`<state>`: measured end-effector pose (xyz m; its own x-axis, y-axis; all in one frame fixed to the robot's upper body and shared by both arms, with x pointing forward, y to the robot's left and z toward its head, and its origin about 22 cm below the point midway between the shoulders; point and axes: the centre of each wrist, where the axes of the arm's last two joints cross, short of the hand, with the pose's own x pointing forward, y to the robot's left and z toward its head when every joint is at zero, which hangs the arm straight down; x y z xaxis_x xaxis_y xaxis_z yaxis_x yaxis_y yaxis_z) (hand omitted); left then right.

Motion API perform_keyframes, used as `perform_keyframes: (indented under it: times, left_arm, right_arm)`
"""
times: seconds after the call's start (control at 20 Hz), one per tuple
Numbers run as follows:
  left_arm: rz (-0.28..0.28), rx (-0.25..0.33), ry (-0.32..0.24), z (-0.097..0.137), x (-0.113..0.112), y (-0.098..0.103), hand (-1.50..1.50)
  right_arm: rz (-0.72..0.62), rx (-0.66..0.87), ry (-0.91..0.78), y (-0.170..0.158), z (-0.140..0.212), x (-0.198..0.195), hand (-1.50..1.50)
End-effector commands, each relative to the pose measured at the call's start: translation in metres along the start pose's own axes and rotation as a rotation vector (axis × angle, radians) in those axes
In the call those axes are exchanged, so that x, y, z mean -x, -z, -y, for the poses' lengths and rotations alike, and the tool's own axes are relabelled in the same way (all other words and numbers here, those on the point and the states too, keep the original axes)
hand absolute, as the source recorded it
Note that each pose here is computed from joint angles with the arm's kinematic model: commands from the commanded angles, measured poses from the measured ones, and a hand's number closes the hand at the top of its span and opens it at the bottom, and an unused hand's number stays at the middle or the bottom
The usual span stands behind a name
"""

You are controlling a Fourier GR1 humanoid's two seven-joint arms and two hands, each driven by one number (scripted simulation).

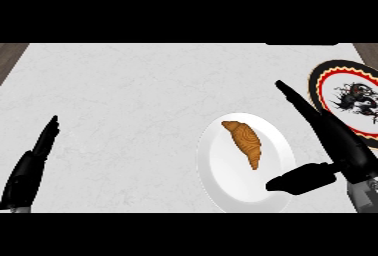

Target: Pick the croissant from the plate and place it in the plate

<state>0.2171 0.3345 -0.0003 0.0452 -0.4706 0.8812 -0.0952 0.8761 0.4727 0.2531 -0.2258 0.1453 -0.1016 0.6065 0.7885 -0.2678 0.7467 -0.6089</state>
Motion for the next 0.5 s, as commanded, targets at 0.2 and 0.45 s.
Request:
perform_keyframes:
  times: [0.2,0.45]
  left_arm:
    - [0.004,-0.002,0.002,-0.007,0.004,-0.021,0.0]
    - [0.004,-0.003,-0.005,-0.021,0.01,-0.006,0.0]
  right_arm:
    - [-0.142,-0.173,-0.131,0.042,-0.011,-0.002,-1.5]
    - [-0.186,-0.263,-0.267,0.061,-0.007,0.013,-1.5]
